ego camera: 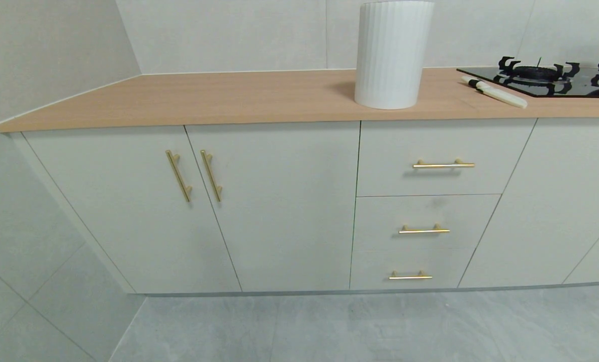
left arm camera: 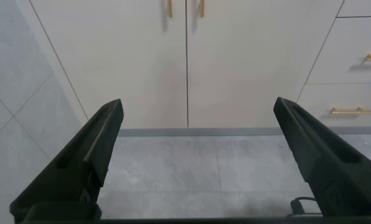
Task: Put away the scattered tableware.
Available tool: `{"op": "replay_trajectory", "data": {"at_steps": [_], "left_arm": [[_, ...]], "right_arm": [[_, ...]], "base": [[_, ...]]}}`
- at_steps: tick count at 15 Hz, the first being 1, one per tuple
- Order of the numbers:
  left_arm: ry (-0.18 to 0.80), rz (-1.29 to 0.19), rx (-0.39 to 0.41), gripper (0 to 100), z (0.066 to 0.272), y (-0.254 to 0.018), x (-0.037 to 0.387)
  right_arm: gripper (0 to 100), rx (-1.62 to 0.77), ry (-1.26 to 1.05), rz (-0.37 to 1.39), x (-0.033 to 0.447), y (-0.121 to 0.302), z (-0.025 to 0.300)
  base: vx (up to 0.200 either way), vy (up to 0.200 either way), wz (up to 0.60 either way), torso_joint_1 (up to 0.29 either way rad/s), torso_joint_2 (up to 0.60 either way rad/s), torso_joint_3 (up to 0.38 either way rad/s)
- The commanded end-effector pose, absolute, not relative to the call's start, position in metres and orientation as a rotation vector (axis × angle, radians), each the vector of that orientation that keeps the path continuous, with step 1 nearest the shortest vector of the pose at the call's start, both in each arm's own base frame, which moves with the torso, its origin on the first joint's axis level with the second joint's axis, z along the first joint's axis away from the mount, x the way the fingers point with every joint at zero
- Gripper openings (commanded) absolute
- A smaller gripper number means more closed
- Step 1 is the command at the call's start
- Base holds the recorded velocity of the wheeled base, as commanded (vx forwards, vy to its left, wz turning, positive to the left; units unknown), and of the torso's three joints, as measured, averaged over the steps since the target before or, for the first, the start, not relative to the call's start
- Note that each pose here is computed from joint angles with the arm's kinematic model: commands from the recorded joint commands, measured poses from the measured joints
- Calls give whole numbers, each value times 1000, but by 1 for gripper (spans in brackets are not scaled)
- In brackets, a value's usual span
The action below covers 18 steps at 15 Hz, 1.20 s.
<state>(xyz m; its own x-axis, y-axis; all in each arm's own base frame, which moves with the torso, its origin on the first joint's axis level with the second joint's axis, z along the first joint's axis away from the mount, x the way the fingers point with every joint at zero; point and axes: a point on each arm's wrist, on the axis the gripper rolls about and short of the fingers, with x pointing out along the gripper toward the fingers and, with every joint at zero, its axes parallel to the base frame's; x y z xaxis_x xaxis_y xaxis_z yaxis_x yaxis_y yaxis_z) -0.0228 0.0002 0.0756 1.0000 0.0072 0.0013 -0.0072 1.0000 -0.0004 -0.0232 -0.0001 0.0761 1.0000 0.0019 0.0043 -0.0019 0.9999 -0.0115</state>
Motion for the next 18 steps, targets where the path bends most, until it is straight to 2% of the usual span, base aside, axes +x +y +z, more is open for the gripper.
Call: {"op": "replay_trajectory", "data": {"at_steps": [1,11,18], "left_arm": [[-2,8,5,100,76,0,-23],[-2,8,0,100,76,0,-23],[-2,8,-2,100,76,0,-23]], "right_arm": [[100,-8,5,18,-23,0,75],[100,-9,5,15,-23,0,75],[100,-8,5,17,-23,0,75]], "base": [[0,0,0,0,0,0],[0,0,0,0,0,0],[200,0,0,4,2,2]]}}
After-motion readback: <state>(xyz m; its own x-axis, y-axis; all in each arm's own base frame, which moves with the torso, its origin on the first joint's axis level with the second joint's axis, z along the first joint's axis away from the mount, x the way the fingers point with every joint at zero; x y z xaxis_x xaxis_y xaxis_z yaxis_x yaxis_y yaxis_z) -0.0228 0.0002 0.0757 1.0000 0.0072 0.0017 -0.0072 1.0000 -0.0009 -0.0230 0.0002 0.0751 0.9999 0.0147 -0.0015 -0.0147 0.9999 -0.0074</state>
